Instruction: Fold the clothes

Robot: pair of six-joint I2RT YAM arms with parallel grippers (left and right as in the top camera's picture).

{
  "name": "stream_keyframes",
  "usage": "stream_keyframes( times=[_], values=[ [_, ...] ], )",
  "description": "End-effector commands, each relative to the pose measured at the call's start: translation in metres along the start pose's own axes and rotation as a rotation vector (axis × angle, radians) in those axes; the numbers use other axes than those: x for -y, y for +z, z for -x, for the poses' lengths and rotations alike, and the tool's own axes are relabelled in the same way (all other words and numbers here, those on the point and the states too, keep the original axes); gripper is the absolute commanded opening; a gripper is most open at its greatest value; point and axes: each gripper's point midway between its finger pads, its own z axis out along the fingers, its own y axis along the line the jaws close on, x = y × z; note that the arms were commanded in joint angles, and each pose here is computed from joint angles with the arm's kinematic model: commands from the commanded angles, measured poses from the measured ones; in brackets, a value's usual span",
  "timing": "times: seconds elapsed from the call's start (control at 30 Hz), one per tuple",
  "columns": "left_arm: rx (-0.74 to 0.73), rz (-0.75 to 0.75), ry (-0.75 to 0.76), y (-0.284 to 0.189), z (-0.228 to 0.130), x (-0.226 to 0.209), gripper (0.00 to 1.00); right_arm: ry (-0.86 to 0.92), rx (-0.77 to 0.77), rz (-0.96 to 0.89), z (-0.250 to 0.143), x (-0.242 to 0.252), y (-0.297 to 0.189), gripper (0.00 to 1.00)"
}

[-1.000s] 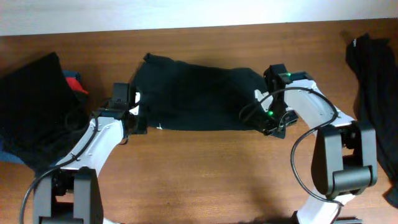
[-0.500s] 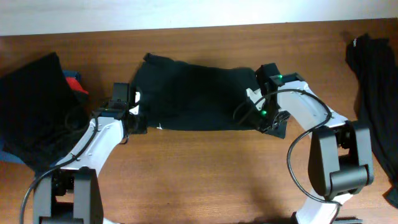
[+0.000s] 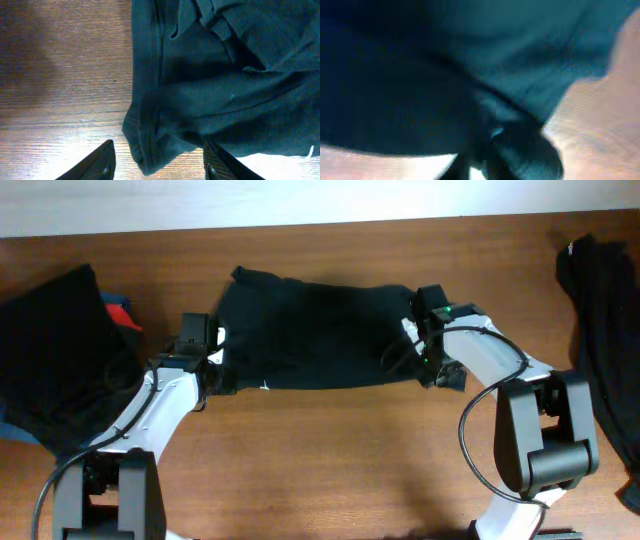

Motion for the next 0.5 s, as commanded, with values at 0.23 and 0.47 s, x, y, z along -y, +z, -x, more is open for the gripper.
stream_keyframes(
  times=[0.23,0.47],
  values=[
    [-0.011,-0.008,0.007,0.003,-0.003,0.003,0.56,0.064,0.177,-0.096,0.050,0.022,-0.016,0.25],
    [-0.015,-0.008,0.007,0.002,-0.004,0.003,0.56,0.135,0.304,-0.117,0.079,0.032,-0.024,0.32]
  ],
)
